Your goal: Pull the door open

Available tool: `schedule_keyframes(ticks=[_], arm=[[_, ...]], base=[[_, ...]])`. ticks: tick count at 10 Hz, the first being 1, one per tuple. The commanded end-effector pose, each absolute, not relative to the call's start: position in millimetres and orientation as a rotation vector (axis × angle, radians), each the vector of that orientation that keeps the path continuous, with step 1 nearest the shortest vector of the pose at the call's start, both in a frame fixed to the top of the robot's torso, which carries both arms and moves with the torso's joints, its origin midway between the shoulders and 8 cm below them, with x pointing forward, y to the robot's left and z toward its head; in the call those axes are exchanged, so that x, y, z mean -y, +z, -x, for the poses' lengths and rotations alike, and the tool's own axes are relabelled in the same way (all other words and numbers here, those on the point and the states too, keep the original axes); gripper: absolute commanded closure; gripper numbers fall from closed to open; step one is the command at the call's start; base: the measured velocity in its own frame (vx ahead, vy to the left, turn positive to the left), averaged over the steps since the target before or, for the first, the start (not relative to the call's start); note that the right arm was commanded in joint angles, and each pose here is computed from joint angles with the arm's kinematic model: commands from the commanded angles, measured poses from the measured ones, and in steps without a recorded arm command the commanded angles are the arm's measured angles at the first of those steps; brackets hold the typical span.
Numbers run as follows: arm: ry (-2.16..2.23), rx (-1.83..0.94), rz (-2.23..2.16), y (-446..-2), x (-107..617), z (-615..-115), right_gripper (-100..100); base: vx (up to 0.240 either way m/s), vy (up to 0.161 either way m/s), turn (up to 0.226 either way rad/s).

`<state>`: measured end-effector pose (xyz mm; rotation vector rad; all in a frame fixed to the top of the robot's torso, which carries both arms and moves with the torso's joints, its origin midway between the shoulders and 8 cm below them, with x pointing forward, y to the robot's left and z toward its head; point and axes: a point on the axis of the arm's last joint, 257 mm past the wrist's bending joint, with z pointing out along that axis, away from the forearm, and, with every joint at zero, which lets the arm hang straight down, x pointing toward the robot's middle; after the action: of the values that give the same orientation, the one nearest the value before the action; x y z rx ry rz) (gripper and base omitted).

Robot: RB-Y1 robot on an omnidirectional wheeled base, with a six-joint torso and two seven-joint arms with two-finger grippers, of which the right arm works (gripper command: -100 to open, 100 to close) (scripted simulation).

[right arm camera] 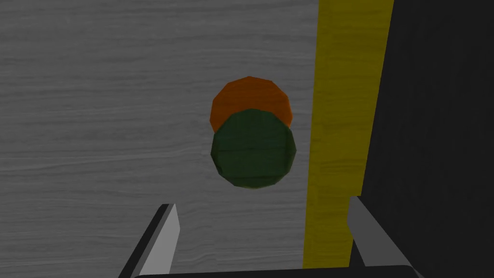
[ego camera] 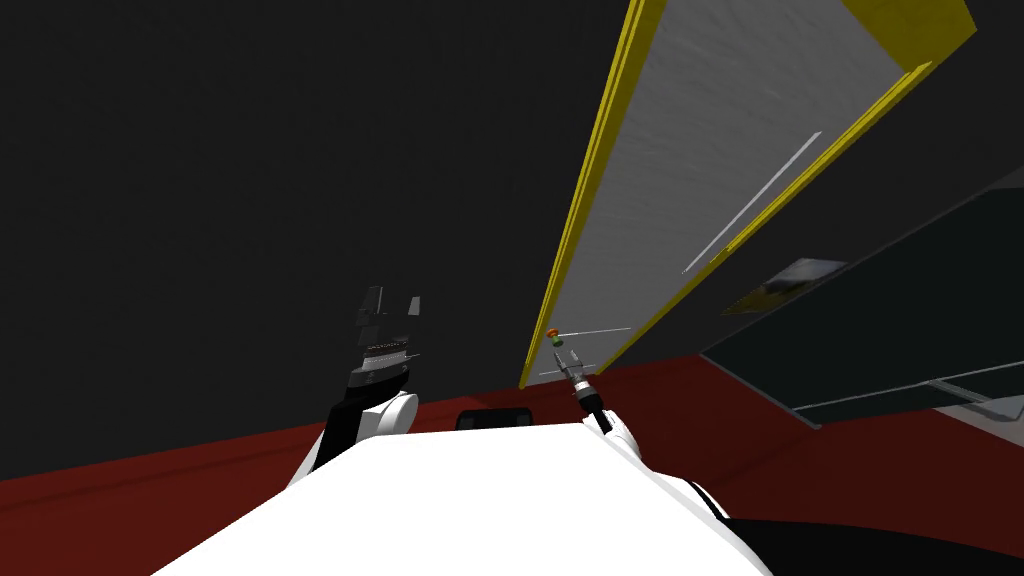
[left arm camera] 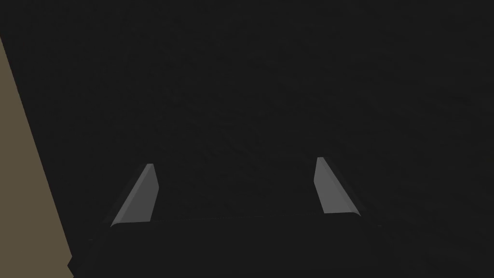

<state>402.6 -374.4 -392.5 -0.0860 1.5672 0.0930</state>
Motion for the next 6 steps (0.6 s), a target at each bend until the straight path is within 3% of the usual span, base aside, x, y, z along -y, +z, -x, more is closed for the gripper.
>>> schedule_keyframes(ticks=[1,5,6], arm=[[0.076,-1.565,0.069,-393,383,-399,-100],[0.061,-1.563,0.053,-392,392,-396,-100],[0.061,-1.563,0.053,-392,392,-396,100]], base=[[0.203,0.008,0.159],[0.137,0.015,0.067],[-0.013,-0.001,-0.019]])
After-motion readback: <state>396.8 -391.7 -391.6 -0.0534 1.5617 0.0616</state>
